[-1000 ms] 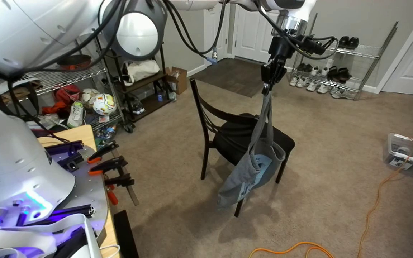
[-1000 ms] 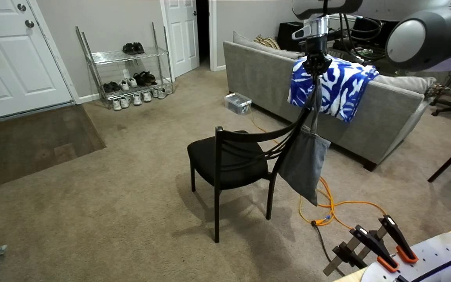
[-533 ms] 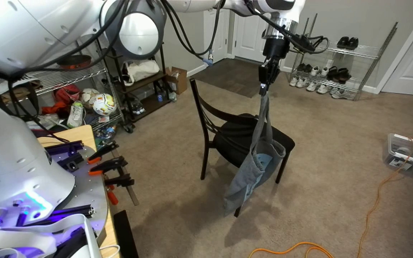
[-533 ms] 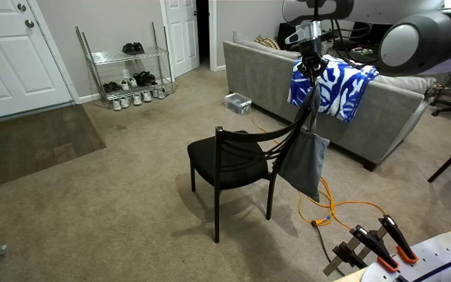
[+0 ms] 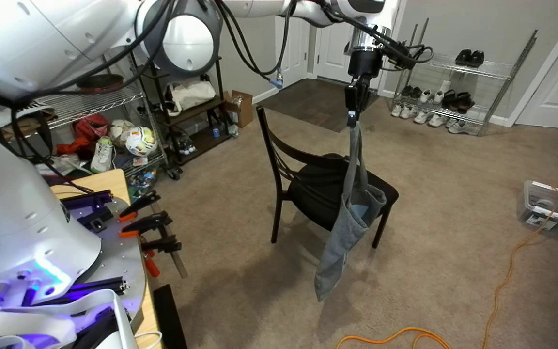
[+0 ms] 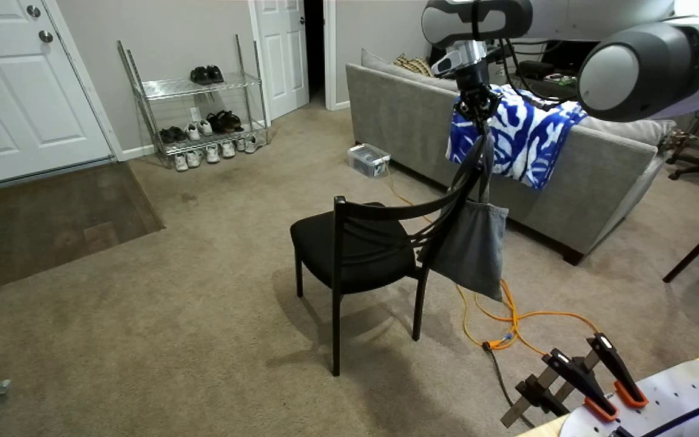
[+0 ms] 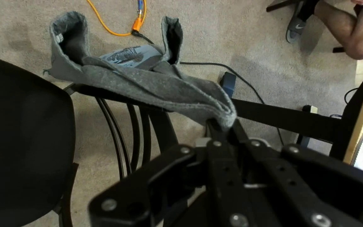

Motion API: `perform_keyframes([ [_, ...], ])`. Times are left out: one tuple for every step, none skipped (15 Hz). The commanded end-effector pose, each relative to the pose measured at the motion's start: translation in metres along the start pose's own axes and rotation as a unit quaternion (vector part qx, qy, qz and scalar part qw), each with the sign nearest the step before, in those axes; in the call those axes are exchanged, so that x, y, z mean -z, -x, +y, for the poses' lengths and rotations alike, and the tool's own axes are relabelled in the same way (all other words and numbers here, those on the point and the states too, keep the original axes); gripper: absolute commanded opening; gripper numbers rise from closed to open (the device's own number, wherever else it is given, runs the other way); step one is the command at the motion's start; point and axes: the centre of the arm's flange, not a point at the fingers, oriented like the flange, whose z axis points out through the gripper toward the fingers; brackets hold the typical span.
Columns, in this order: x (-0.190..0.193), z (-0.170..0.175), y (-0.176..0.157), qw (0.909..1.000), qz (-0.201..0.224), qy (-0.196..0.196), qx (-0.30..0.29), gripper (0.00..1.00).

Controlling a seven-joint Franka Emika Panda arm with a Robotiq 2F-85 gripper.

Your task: Move the bag to the right side of the chair

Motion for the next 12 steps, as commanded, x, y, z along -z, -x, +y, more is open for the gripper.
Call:
perform_keyframes([
  [0.009, 0.014, -0.007, 0.9987, -0.035, -0.030, 0.020, 0.02],
  [0.007, 0.012, -0.013, 0.9983, -0.039, -0.037, 0.023, 0.02],
  [0.001, 0.009, -0.024, 0.9976, -0.045, -0.043, 0.029, 0.02],
  [0.000, 0.008, -0.030, 0.9969, -0.051, -0.049, 0.032, 0.02],
  [-0.002, 0.008, -0.037, 0.9961, -0.057, -0.056, 0.038, 0.02],
  [-0.003, 0.008, -0.042, 0.9953, -0.062, -0.061, 0.041, 0.02],
  [-0.005, 0.010, -0.046, 0.9947, -0.066, -0.066, 0.042, 0.02],
  [-0.007, 0.012, -0.049, 0.9941, -0.069, -0.071, 0.043, 0.02],
  [-0.008, 0.013, -0.051, 0.9938, -0.071, -0.075, 0.041, 0.02],
  [-0.010, 0.014, -0.053, 0.9937, -0.074, -0.075, 0.038, 0.02],
  [-0.012, 0.015, -0.053, 0.9935, -0.077, -0.076, 0.036, 0.02],
  [-0.013, 0.016, -0.053, 0.9933, -0.078, -0.078, 0.036, 0.02],
])
